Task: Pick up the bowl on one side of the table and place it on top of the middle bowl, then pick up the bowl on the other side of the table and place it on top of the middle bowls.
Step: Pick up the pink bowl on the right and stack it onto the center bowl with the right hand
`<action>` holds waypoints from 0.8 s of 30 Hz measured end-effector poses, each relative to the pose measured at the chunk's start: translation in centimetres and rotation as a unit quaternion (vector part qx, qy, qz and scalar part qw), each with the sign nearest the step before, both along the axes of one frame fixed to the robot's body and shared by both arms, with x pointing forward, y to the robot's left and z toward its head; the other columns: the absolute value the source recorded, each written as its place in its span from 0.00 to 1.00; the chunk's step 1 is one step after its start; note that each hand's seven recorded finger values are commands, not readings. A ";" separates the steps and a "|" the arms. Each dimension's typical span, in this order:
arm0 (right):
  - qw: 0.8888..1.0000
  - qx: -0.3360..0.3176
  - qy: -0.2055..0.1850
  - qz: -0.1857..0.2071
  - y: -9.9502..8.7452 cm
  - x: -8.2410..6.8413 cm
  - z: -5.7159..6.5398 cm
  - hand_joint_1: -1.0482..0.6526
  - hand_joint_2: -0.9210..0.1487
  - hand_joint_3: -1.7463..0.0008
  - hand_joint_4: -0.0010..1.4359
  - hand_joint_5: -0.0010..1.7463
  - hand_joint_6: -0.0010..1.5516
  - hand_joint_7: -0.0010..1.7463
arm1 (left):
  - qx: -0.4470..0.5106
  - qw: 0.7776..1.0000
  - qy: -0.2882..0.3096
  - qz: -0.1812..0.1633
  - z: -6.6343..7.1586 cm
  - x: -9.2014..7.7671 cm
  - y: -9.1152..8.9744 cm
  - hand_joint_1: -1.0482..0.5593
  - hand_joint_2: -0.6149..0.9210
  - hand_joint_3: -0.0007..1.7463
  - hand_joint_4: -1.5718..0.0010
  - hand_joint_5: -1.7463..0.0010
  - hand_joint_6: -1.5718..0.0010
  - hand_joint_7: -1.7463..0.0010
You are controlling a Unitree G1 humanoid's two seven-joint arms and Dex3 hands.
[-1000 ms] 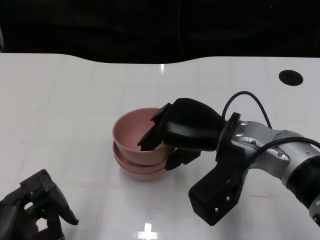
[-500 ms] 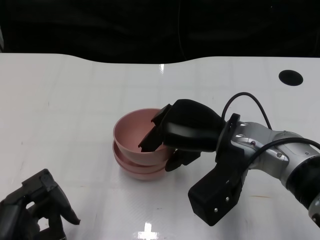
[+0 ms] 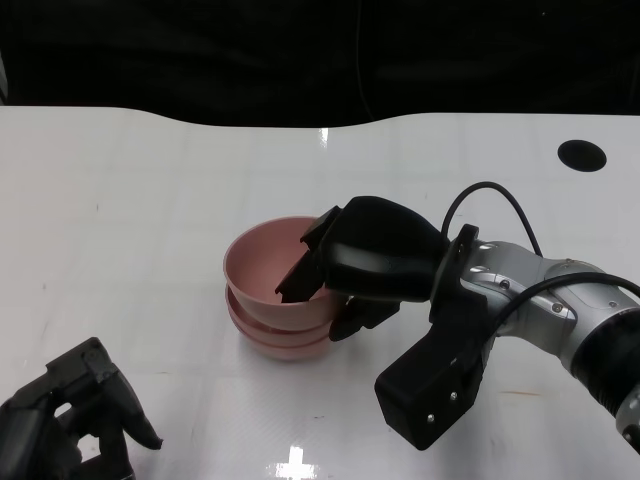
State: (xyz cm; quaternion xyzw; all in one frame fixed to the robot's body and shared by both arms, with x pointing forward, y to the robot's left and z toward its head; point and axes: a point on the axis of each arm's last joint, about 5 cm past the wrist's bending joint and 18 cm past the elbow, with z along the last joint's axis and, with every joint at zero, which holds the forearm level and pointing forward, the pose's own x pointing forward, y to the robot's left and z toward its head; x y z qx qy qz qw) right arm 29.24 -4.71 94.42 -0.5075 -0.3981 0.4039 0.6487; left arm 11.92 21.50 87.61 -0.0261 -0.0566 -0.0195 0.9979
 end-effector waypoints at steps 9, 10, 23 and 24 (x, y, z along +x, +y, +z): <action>1.000 -0.002 0.003 -0.002 0.0 0.0 -0.1 0.47 0.07 1.00 0.62 0.89 0.66 0.34 | 0.000 1.000 -0.002 0.000 0.0 0.0 0.0 0.91 0.93 0.68 0.38 0.00 0.55 0.00; 1.000 -0.002 0.003 -0.002 0.0 0.1 -0.1 0.47 0.07 1.00 0.62 0.88 0.66 0.34 | 0.000 1.000 -0.002 0.000 0.0 0.0 0.0 0.91 0.93 0.68 0.38 0.00 0.55 0.00; 1.000 -0.010 0.005 -0.008 0.2 0.1 -0.3 0.48 0.12 1.00 0.69 0.71 0.74 0.10 | -0.001 1.000 0.000 0.000 0.0 0.0 -0.1 0.91 0.94 0.68 0.38 0.00 0.55 0.00; 1.000 -0.012 0.003 -0.007 0.3 0.1 -0.3 0.48 0.12 1.00 0.69 0.71 0.75 0.09 | -0.002 1.000 0.000 -0.001 0.0 0.0 -0.1 0.91 0.94 0.68 0.38 0.00 0.55 0.00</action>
